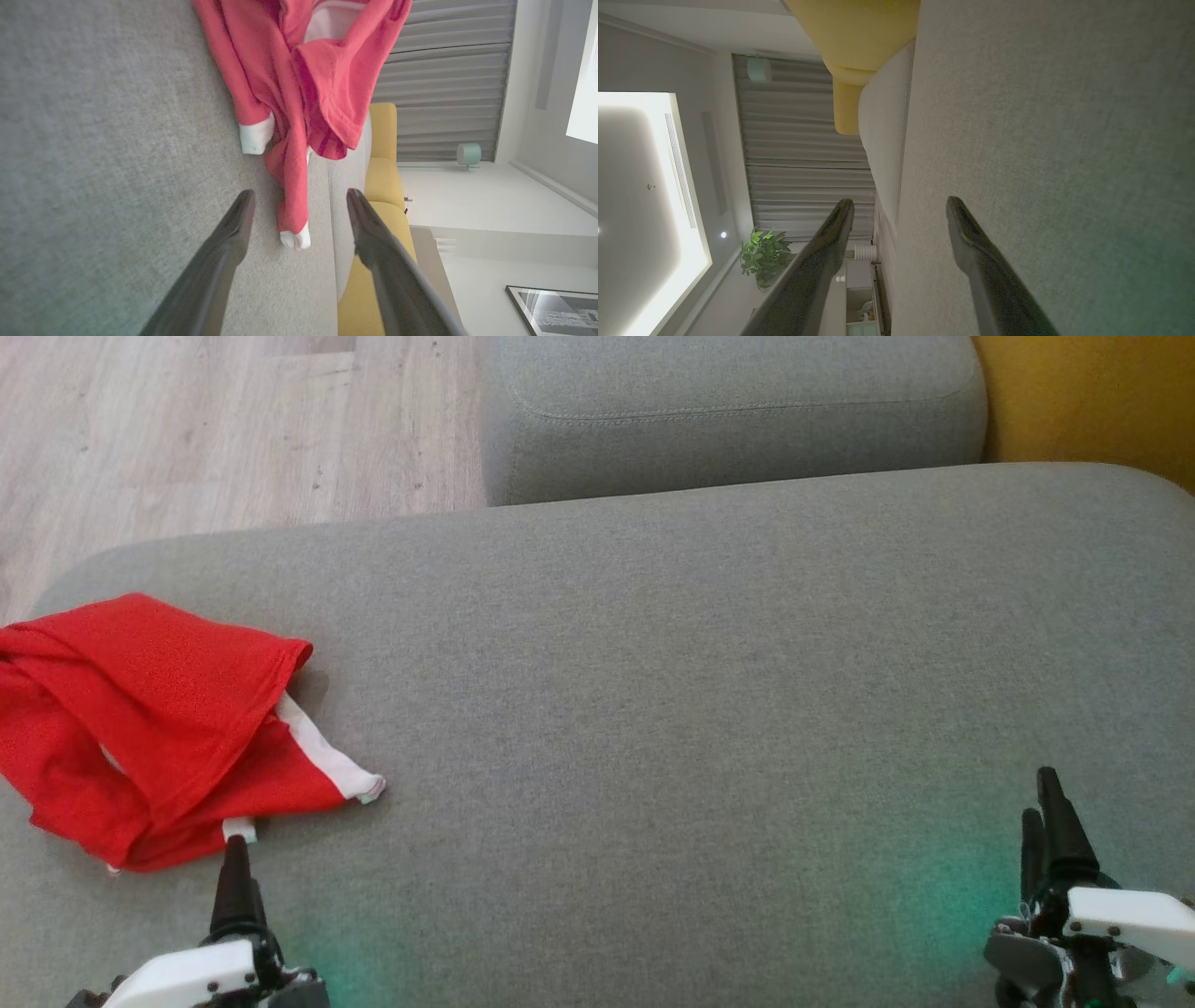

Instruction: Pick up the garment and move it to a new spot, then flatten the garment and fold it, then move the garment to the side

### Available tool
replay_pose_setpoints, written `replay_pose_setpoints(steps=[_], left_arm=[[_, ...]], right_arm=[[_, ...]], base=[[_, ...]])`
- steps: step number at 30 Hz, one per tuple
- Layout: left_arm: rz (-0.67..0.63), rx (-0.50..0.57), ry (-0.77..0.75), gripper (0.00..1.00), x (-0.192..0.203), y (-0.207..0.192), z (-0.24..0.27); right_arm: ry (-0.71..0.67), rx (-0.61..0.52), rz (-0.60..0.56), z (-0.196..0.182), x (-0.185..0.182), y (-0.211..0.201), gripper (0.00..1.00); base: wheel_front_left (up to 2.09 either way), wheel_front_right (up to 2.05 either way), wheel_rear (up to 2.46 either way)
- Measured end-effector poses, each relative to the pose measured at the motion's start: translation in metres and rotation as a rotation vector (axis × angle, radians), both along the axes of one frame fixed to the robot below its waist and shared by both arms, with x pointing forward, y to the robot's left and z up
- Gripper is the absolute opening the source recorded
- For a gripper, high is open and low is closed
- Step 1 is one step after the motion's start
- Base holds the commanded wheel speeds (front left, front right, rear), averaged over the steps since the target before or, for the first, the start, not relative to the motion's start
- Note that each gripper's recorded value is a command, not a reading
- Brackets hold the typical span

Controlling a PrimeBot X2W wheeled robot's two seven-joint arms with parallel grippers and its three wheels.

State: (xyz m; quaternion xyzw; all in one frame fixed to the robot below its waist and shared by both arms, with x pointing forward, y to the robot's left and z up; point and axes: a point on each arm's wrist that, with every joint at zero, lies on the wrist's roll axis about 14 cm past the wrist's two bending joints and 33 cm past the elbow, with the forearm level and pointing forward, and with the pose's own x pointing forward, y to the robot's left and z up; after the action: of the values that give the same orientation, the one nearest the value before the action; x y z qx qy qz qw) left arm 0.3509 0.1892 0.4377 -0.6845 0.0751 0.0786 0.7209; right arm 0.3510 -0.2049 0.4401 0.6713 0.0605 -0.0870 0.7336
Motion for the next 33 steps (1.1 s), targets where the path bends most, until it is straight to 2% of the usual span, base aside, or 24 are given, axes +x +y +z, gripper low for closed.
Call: replay_pose_setpoints(steps=[10, 22, 33], left_arm=[[0.009, 0.109, -0.027, 1.00, 0.005, 0.007, 0.012], [-0.005, 0.302, -0.070, 1.00, 0.017, 0.006, 0.040], [-0.080, 0.508, -0.125, 1.00, 0.024, -0.017, 0.056]], right_arm=[[-0.027, -0.187, 0.041, 0.012, 0.005, 0.002, 1.00], [-0.075, -0.409, 0.099, 0.029, 0.011, 0.012, 1.00], [-0.111, -0.603, 0.154, 0.039, 0.015, 0.024, 1.00]], base=[[0.00, 0.00, 0.00], [0.00, 0.00, 0.00], [0.00, 0.00, 0.00]])
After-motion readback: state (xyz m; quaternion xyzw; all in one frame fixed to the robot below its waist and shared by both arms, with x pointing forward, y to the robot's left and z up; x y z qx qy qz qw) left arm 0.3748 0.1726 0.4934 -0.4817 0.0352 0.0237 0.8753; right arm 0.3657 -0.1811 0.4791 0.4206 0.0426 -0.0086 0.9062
